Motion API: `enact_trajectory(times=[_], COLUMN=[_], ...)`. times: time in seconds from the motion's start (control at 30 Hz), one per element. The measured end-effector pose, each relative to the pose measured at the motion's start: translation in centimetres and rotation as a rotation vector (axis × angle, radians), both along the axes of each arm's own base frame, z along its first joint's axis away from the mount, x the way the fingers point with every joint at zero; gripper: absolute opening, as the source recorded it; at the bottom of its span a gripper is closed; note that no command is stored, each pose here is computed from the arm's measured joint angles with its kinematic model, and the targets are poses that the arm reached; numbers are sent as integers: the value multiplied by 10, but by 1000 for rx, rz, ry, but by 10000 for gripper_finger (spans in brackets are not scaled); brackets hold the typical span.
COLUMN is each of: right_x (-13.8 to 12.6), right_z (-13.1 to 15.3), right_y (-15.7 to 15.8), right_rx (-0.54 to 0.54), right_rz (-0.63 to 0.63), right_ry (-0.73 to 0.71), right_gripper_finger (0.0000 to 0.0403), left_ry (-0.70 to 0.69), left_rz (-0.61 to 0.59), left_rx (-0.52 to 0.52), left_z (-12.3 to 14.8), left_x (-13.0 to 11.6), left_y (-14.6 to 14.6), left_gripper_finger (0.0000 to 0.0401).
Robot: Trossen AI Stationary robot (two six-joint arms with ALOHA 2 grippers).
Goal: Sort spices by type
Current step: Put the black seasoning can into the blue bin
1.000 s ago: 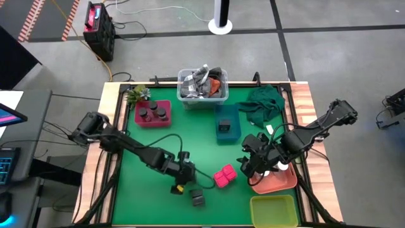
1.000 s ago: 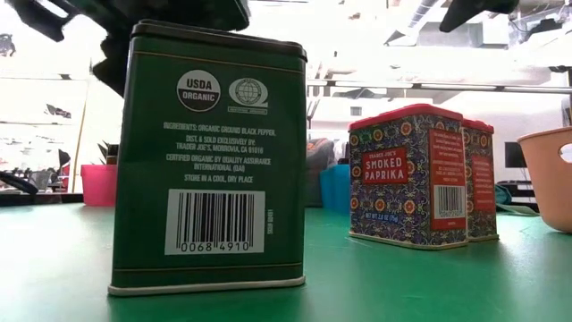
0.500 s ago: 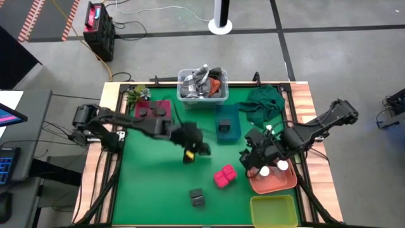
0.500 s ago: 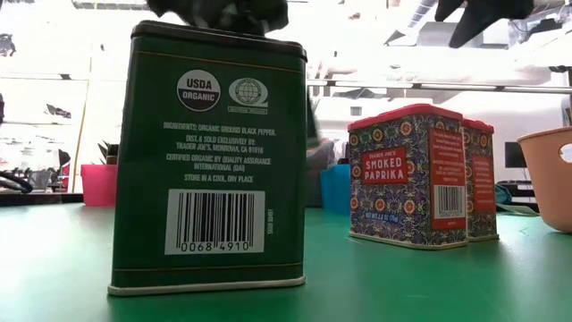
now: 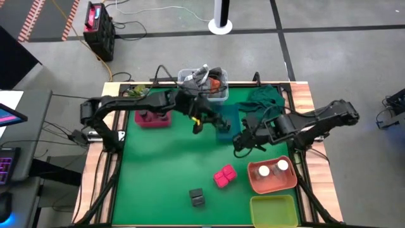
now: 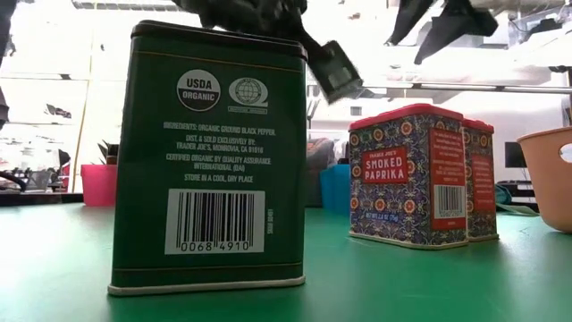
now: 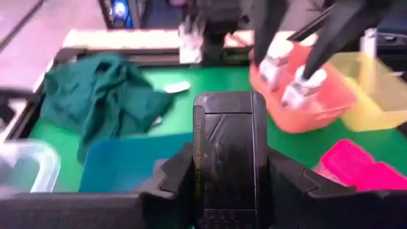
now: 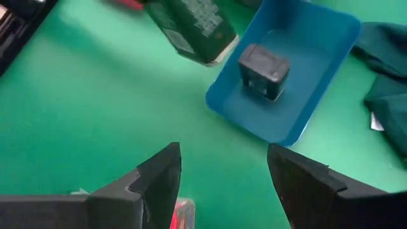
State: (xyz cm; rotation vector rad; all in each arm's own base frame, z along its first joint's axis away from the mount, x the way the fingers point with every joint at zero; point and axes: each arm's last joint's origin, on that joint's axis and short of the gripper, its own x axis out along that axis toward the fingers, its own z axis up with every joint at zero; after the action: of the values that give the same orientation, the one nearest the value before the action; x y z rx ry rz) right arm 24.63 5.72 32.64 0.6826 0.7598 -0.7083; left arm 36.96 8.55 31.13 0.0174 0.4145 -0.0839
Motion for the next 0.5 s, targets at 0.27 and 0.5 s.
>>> enact_trajectory(times=[0.27, 0.5], right_x=[2, 0], right_z=[0, -1], right_y=[-7, -7], right_rx=[2, -29], right_rz=[-26, 16], right_ry=[-1, 39], right_gripper_finger=[260, 260], left_ry=[44, 136], left_rz=[139, 174], left_rx=[2, 13], left_z=[-19, -46], left_x=[34, 71], left_y=[49, 74], left_gripper_finger=[132, 133])
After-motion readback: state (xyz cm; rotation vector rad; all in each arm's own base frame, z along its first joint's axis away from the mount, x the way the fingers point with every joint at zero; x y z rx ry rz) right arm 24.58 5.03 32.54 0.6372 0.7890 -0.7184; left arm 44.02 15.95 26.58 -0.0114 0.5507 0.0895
